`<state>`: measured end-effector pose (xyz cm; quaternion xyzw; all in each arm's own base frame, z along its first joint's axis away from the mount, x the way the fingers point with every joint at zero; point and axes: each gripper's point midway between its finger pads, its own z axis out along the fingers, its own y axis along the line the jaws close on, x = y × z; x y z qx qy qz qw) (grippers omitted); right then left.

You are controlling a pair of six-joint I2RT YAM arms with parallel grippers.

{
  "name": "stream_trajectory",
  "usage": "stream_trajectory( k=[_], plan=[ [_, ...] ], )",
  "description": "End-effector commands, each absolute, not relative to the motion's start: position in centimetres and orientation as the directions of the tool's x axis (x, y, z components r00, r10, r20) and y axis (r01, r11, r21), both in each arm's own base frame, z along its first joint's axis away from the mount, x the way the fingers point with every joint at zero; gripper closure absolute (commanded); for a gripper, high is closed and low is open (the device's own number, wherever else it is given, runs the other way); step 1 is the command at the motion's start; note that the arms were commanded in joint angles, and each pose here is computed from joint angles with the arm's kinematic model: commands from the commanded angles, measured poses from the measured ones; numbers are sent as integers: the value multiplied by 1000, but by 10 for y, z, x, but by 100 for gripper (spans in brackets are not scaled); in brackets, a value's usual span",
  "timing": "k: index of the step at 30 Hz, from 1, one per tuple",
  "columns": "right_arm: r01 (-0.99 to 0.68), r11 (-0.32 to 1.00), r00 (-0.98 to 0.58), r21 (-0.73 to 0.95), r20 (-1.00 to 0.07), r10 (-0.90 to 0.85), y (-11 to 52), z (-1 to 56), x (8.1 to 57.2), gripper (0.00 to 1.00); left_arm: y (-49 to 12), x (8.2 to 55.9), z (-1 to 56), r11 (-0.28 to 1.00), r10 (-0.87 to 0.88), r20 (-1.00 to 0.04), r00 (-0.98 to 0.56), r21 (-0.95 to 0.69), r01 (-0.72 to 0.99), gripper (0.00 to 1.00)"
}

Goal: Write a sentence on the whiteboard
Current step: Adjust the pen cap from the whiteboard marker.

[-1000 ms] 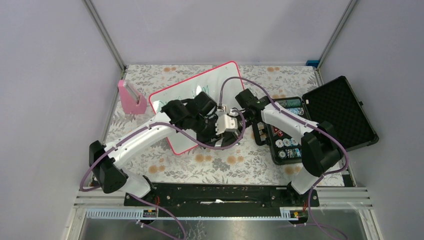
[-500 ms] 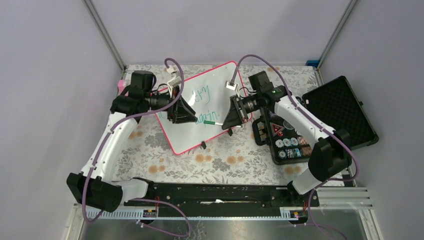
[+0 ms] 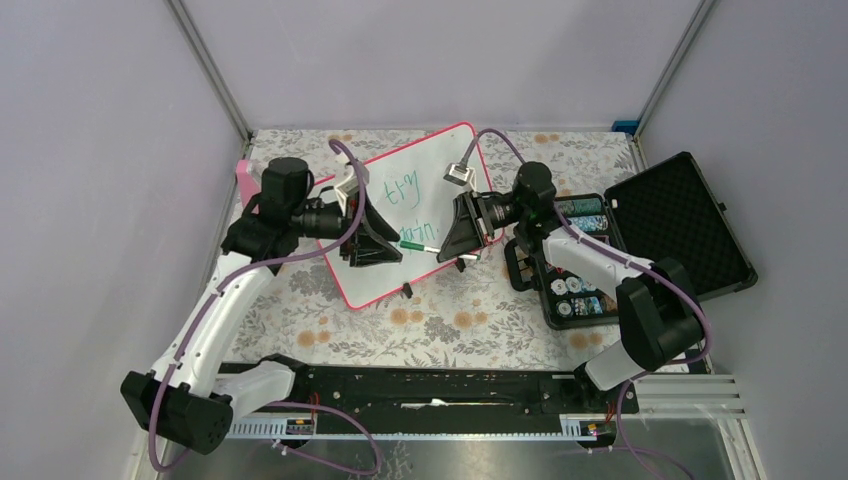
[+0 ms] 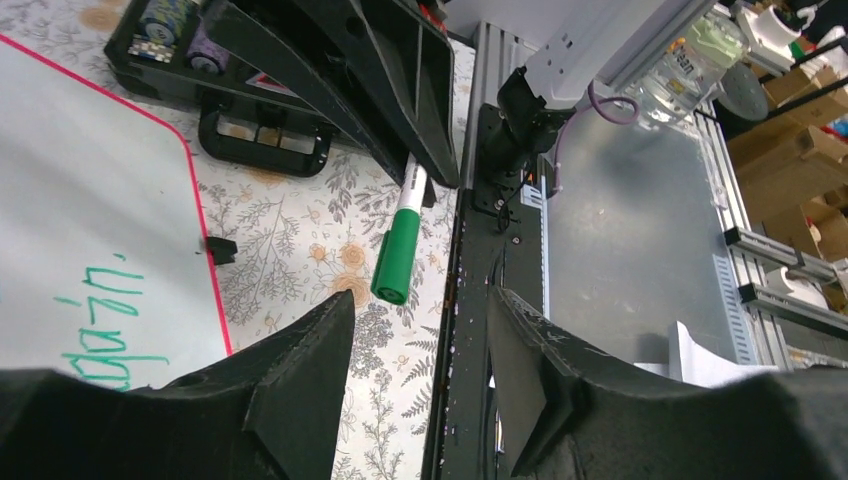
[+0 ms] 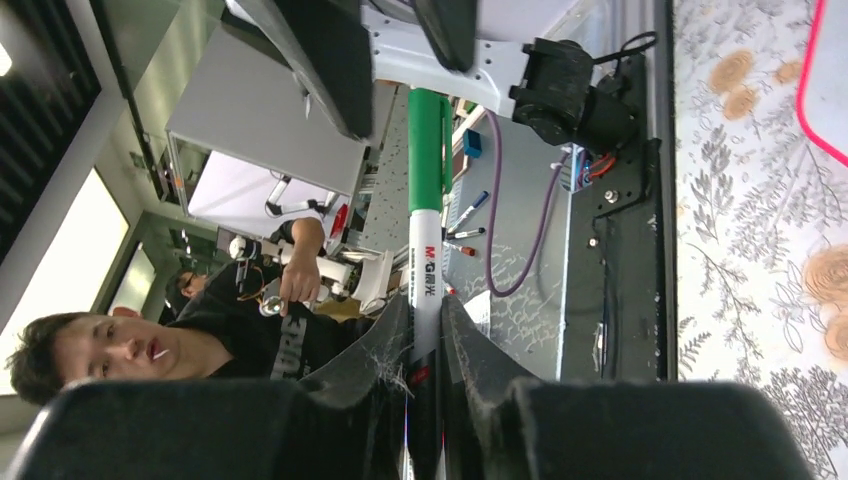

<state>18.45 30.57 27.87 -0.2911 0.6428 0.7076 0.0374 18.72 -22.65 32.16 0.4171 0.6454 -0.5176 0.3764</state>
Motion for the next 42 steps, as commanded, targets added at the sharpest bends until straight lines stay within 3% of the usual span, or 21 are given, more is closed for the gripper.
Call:
stream_trajectory(
  k=[1,9,17,21,28,42],
  plan=[
    [-481,-270,-755,834,-551,-355,304,310,165,100,-238,189,325,95,156,-948,-279,-266,959,45],
    [-465,-276,-751,841,-540,-379,307,305,158,100,-245,182,322,46,170,-944,-284,-280,959,45],
    [-456,-269,-760,848,-529,-379,309,303,159,100,-252,167,324,-27,175,-940,-292,-301,953,52],
    [-453,-266,-762,851,-524,-380,309,302,160,100,-255,162,324,-48,180,-941,-287,-299,953,66],
    [-437,-265,-761,860,-510,-400,312,301,156,100,-262,154,311,-80,208,-932,-297,-319,944,99],
    [-425,-279,-749,861,-508,-424,322,303,150,100,-281,147,301,-127,254,-917,-307,-346,930,100]
  ],
)
